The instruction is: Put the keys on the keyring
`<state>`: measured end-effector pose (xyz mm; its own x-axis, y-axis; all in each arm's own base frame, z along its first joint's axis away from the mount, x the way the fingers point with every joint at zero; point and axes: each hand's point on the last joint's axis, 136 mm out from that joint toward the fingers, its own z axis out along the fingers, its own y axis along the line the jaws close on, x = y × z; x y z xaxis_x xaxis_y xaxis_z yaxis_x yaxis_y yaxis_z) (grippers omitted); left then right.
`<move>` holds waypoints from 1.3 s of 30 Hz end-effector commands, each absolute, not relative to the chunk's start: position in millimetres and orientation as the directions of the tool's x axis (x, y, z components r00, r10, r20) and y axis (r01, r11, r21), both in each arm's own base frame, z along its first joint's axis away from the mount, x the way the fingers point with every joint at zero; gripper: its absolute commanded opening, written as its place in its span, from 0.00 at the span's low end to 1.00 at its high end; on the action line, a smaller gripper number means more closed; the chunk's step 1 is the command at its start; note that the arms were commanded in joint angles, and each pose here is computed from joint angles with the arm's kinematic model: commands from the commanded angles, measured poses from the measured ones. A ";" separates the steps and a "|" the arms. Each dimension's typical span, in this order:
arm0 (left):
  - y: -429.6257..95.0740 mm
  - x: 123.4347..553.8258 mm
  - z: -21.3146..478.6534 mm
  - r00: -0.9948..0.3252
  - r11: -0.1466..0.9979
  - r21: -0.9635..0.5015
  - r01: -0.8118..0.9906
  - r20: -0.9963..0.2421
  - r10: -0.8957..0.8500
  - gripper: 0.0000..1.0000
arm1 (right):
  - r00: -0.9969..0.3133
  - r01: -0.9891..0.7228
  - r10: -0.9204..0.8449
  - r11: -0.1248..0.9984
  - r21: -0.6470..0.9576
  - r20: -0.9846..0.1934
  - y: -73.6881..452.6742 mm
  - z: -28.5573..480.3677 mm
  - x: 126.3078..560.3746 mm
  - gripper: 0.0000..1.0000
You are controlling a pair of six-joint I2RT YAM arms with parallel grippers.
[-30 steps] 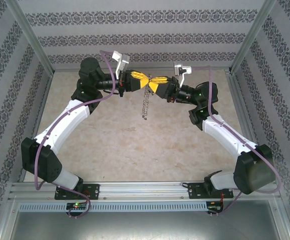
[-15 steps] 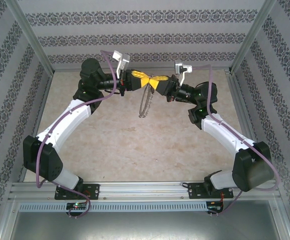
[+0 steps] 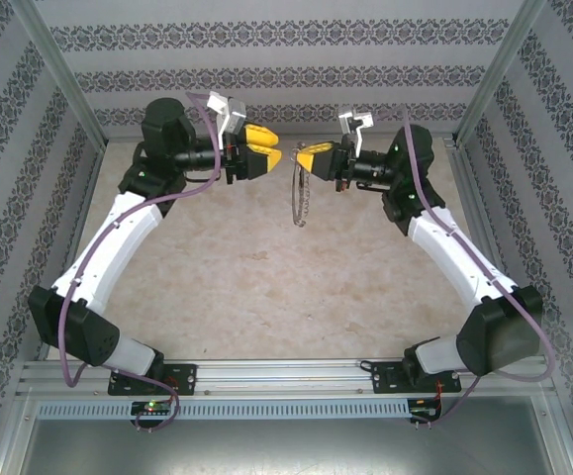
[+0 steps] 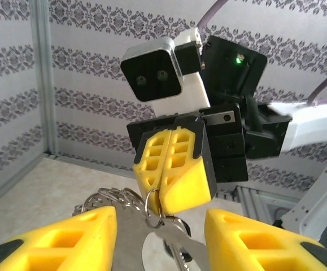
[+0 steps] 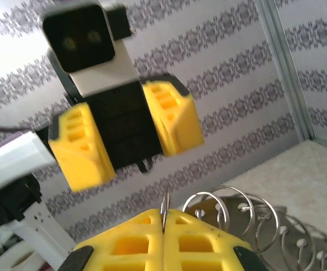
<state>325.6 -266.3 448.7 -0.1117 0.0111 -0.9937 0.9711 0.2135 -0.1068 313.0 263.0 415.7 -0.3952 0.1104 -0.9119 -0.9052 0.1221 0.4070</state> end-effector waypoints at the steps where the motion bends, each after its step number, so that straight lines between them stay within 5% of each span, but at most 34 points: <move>1: -257.2 308.4 437.3 -0.088 0.191 -0.063 0.980 -0.988 0.128 0.46 | -0.382 -0.919 -0.048 0.131 0.373 -0.923 261.6 391.2 305.9 0.00; 18: -267.9 301.0 413.5 -0.190 0.013 -0.192 0.981 -0.955 0.227 0.32 | -0.244 -0.961 -0.138 0.166 0.220 -0.960 262.3 389.4 299.9 0.00; 39: -291.9 301.7 390.5 -0.253 -0.063 -0.278 0.959 -0.932 0.259 0.30 | -0.222 -0.968 -0.159 0.154 0.198 -0.962 273.8 383.3 291.7 0.00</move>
<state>310.9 -286.5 386.7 -0.2666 0.2619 -0.9276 0.9601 -0.0119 -0.2793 302.9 271.4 369.0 -0.2983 -0.1727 -0.9387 -0.9457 0.1863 0.2662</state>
